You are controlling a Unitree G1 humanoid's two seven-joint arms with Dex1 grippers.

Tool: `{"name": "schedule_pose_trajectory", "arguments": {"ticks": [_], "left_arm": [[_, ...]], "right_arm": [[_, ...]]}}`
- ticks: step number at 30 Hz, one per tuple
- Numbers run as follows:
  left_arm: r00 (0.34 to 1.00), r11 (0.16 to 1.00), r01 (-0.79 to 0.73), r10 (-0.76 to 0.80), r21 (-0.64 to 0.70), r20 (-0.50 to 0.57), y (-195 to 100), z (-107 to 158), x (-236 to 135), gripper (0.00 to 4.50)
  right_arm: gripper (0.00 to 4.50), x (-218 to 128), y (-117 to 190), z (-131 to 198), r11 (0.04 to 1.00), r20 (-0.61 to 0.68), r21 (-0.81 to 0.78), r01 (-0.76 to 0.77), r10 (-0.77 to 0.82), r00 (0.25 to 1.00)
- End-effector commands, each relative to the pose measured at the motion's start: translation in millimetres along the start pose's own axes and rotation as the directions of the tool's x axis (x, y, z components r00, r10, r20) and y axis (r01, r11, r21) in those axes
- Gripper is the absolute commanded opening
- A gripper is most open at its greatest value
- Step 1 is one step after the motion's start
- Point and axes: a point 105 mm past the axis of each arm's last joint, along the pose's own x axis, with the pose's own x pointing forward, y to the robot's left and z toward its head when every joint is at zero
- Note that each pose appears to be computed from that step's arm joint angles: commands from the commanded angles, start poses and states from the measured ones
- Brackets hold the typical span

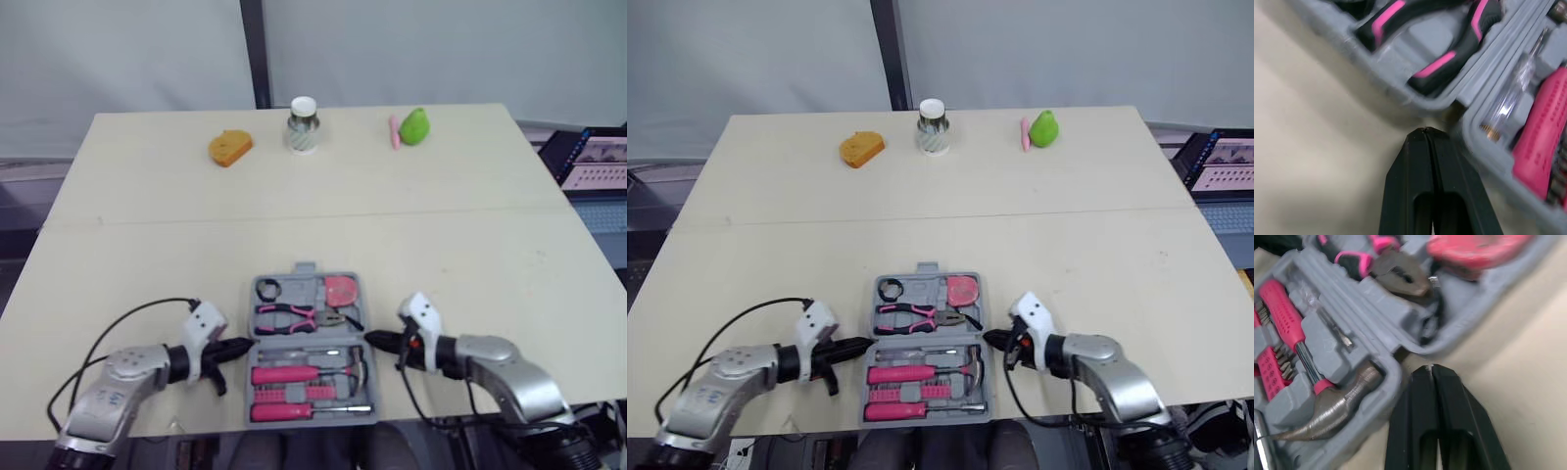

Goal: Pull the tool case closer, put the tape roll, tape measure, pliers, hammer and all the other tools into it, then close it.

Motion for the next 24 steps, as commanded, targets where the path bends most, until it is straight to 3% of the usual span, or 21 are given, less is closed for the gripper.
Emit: {"name": "schedule_pose_trajectory", "arguments": {"ticks": [1,6,7,10,13,24], "left_arm": [[0.998,0.998,0.039,-0.042,0.053,0.048,6.0,25.6,-22.8,0.00],[0.948,0.943,0.314,-0.318,0.113,0.025,-53.1,46.1,-16.1,0.00],[0.931,0.925,0.363,-0.364,0.117,-0.010,-66.7,41.8,-13.5,0.00],[0.899,0.892,0.436,-0.426,0.115,-0.105,-89.7,23.3,-8.4,0.00],[0.884,0.880,0.463,-0.449,0.107,-0.135,-98.4,13.7,-5.0,0.00],[0.877,0.887,0.449,-0.413,0.111,-0.248,-89.1,-24.8,-2.5,0.00]], "right_arm": [[1.82,-13.2,-2.7,30.8,0.997,0.083,0.062,-0.054,0.048,0.995],[4.22,-4.1,-31.2,54.8,0.975,0.101,0.222,-0.015,-0.008,0.995],[4.42,1.5,-35.0,55.7,0.967,0.085,0.253,-0.005,-0.018,0.996],[4.42,18.4,-35.0,57.9,0.947,0.055,0.320,-0.011,-0.007,0.998],[4.42,36.9,-29.9,55.6,0.926,0.029,0.378,-0.018,0.008,1.000],[4.42,58.6,-9.0,61.8,0.884,0.076,0.452,-0.119,0.095,0.993]]}}
